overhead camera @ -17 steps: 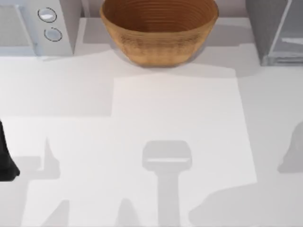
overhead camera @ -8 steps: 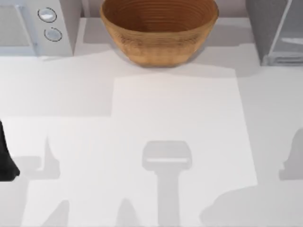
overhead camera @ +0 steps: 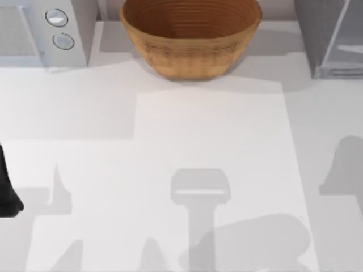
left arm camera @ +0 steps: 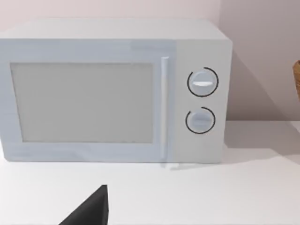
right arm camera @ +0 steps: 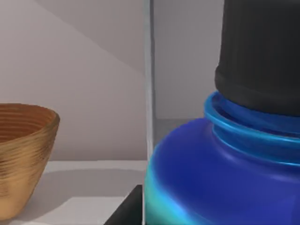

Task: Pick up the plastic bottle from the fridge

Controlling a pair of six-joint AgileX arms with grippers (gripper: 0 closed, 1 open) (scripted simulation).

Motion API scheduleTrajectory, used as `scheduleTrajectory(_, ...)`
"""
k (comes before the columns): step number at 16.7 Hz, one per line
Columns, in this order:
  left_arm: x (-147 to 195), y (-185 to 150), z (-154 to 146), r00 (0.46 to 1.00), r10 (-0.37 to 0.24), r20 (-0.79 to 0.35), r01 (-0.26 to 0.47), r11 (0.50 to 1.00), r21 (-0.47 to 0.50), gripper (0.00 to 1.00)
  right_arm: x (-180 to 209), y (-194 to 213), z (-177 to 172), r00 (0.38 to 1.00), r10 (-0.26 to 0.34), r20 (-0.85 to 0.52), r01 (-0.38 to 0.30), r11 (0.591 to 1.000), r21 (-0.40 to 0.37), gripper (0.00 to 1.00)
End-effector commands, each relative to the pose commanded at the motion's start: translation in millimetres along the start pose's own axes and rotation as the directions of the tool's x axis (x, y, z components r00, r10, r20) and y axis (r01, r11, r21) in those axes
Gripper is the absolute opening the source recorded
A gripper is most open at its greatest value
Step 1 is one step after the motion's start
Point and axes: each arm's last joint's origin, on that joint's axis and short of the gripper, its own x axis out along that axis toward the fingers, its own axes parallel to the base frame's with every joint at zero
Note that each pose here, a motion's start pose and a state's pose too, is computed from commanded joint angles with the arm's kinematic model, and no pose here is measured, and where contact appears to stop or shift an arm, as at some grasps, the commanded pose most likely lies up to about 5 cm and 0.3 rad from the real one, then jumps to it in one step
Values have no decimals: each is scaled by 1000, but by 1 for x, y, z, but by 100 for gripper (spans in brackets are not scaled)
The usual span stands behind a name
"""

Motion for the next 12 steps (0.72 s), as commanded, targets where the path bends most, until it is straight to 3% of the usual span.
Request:
scheduleTrajectory(6, 0, 0, 0, 1000, 0, 0, 0, 1000, 0, 100, 60, 59, 36, 998, 18, -54, -17, 1000, 26, 0)
scheduleTrajectory(12, 0, 0, 0, 1000, 0, 0, 0, 1000, 0, 100, 114, 184, 0, 990, 18, -142, -24, 999, -36, 0)
